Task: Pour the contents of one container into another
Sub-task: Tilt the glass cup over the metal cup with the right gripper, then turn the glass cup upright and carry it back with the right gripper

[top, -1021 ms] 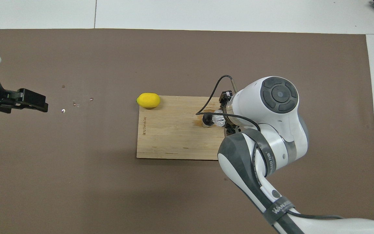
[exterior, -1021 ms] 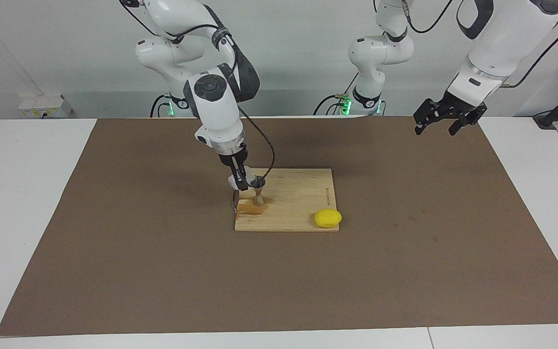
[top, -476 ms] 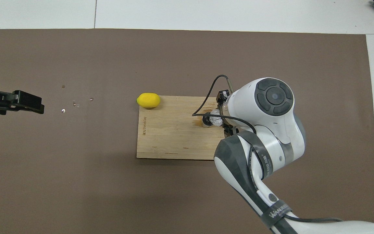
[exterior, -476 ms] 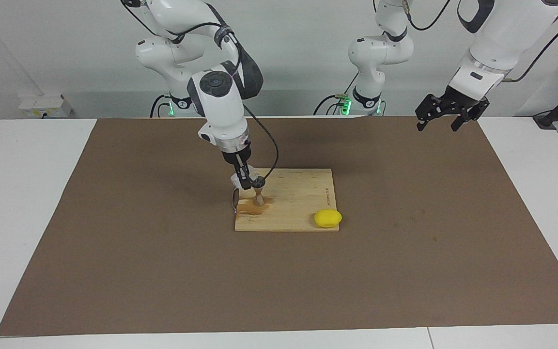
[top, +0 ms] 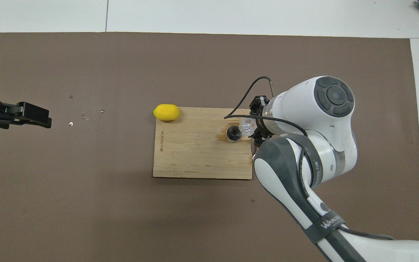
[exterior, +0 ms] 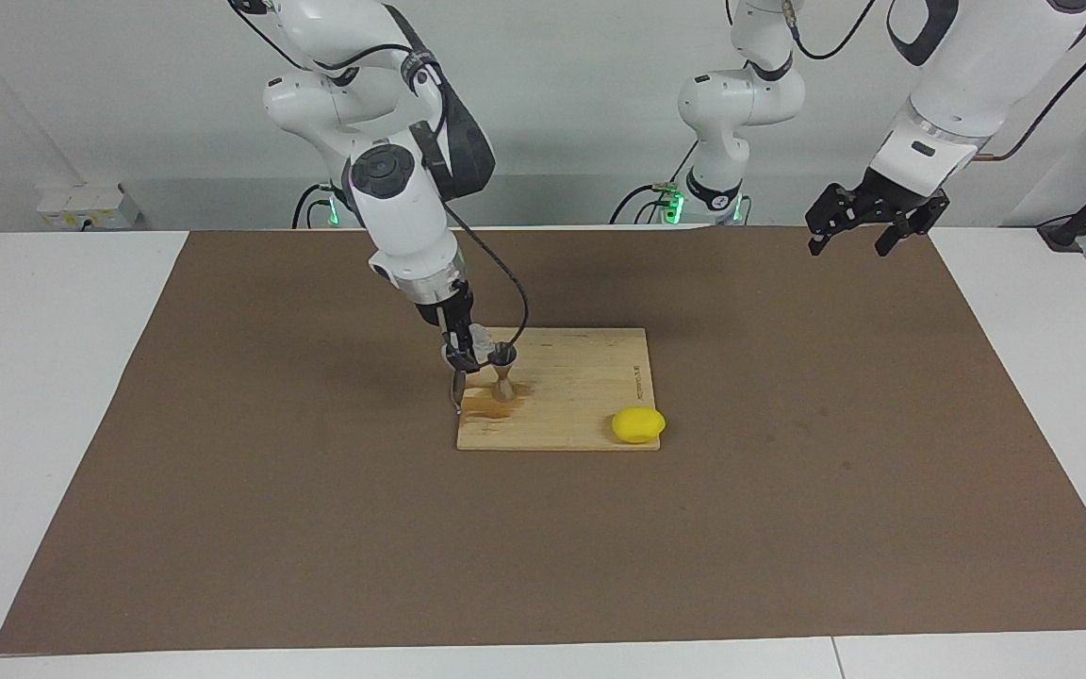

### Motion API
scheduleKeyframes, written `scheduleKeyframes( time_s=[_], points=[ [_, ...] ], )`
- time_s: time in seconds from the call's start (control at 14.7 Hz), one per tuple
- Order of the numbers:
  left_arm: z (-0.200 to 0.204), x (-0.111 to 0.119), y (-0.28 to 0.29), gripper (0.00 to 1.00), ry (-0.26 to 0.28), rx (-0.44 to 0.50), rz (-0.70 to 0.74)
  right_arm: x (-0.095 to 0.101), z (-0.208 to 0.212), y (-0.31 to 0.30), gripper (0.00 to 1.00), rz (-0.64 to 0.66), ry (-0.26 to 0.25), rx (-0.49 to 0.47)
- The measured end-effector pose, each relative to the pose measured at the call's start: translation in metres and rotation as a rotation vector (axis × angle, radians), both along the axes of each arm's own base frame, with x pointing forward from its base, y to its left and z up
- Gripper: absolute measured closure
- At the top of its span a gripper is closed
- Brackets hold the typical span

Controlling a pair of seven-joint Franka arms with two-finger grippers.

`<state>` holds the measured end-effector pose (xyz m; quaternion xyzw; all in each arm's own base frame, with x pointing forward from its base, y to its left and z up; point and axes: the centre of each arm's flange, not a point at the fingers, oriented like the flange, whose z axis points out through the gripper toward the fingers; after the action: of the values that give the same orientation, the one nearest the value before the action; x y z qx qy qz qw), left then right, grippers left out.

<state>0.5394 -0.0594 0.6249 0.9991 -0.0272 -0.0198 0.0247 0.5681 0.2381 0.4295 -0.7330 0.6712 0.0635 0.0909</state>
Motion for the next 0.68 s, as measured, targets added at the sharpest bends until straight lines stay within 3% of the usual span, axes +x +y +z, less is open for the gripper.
scheduleKeyframes(
  time_s=[0.34,0.68],
  points=[
    [0.000,0.000,0.000,0.00,-0.001,0.000,0.000,0.008,-0.006,-0.025,0.49,-0.047,0.037,0.092],
    [0.000,0.001,0.007,0.00,-0.002,-0.001,0.013,0.016,-0.035,-0.098,0.49,-0.116,0.085,0.277]
  ],
)
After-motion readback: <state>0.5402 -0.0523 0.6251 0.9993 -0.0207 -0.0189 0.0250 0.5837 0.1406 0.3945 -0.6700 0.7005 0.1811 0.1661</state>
